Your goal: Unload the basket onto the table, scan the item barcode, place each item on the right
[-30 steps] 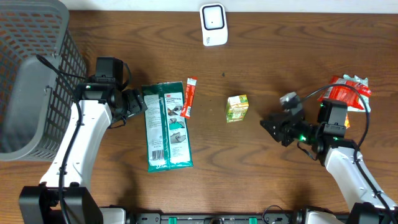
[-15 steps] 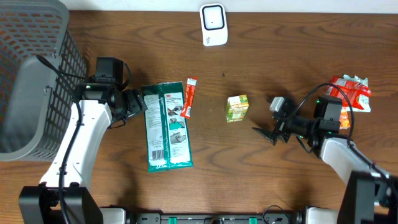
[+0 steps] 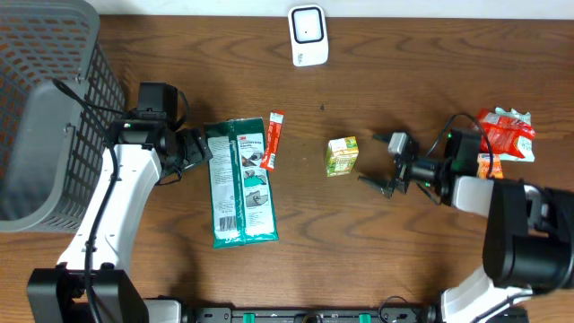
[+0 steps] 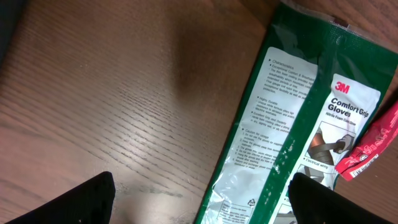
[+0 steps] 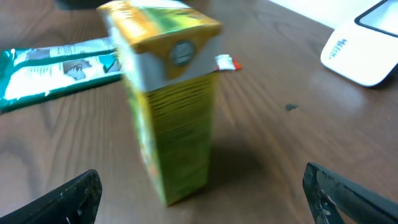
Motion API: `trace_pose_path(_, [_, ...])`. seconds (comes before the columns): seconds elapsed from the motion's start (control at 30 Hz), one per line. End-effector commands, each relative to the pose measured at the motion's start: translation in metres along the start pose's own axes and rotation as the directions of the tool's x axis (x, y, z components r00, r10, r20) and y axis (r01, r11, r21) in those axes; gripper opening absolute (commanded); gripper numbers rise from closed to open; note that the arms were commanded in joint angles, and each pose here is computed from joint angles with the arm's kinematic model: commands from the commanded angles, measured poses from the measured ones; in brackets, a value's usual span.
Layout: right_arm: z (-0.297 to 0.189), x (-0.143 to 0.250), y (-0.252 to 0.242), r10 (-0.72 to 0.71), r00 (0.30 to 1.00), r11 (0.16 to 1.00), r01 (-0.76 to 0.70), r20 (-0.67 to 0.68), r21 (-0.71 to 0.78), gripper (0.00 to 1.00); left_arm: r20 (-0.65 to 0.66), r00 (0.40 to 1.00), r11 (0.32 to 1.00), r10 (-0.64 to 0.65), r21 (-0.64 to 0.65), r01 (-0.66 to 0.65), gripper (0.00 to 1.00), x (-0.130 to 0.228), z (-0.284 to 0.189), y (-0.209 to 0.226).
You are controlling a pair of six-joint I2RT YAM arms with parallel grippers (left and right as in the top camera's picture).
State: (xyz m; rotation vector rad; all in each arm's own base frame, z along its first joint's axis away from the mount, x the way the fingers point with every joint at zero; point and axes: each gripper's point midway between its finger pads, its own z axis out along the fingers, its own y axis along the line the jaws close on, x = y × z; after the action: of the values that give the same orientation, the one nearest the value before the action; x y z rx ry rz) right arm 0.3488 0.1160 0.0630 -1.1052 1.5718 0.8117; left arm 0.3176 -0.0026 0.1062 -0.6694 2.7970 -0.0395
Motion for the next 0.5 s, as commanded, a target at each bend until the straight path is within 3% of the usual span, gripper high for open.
trace_pose_path(0.0, [0.000, -0.011, -0.010, 0.019, 0.997, 0.999, -0.015, 0.076, -0.051, 0.99, 0.012, 1.000, 1.000, 0.007, -0.010, -0.007, 0.90, -0.003, -0.002, 0.002])
trace_pose_path(0.47, [0.009, -0.002, -0.004, 0.060, 0.986, 0.988, -0.037, 0.156, -0.150, 0.99, 0.012, 1.000, 1.000, 0.007, -0.010, -0.007, 0.90, -0.003, -0.002, 0.002])
